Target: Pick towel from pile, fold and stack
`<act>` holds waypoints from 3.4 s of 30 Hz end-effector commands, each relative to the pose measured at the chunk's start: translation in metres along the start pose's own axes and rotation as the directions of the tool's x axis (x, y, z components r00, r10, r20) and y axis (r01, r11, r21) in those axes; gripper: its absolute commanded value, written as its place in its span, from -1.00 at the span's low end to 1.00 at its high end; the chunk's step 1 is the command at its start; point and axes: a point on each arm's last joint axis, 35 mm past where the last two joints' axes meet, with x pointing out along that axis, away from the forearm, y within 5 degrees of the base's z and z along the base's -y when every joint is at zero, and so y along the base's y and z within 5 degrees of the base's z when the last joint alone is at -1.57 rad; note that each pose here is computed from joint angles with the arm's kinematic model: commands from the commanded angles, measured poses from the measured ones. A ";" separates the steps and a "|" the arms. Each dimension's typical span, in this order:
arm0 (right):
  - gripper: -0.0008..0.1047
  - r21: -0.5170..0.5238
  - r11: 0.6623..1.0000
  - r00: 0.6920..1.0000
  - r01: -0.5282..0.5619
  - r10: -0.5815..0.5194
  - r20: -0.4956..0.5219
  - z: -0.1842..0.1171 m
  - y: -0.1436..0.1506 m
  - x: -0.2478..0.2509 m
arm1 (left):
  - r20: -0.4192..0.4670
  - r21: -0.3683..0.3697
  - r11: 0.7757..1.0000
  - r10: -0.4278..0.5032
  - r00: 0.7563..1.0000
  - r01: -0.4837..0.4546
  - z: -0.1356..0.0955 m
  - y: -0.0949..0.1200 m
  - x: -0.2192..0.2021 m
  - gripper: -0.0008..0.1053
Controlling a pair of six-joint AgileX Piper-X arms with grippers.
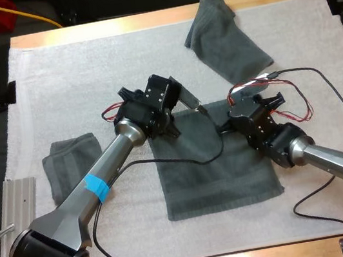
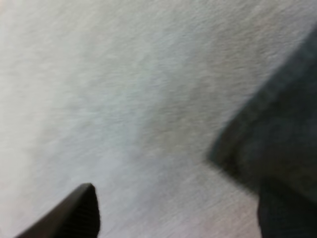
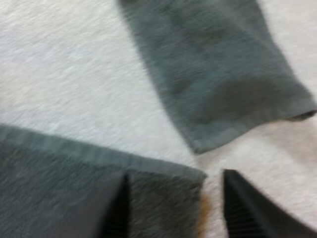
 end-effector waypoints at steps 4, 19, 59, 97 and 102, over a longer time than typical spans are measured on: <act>0.44 -0.021 0.990 0.990 0.138 -0.138 -0.025 0.001 -0.008 0.000 | -0.013 0.016 0.997 0.073 0.997 -0.073 -0.002 0.008 -0.007 0.30; 0.52 -0.139 0.984 0.981 0.114 -0.133 -0.142 -0.004 -0.043 -0.059 | 0.064 -0.269 0.956 -0.108 0.992 0.121 -0.036 0.048 -0.105 0.30; 0.51 0.384 0.782 0.787 -0.491 0.587 -0.191 -0.075 -0.095 -0.227 | 0.269 -0.493 0.577 -0.610 0.745 0.651 -0.200 0.088 -0.269 0.30; 0.51 0.654 0.638 0.775 -0.406 0.620 -0.125 -0.130 -0.029 -0.145 | 0.107 -0.547 0.542 -0.711 0.695 0.638 -0.205 0.051 -0.210 0.30; 0.51 0.674 0.642 0.777 -0.365 0.609 -0.159 -0.127 -0.020 -0.130 | 0.107 -0.547 0.542 -0.711 0.695 0.638 -0.205 0.051 -0.210 0.30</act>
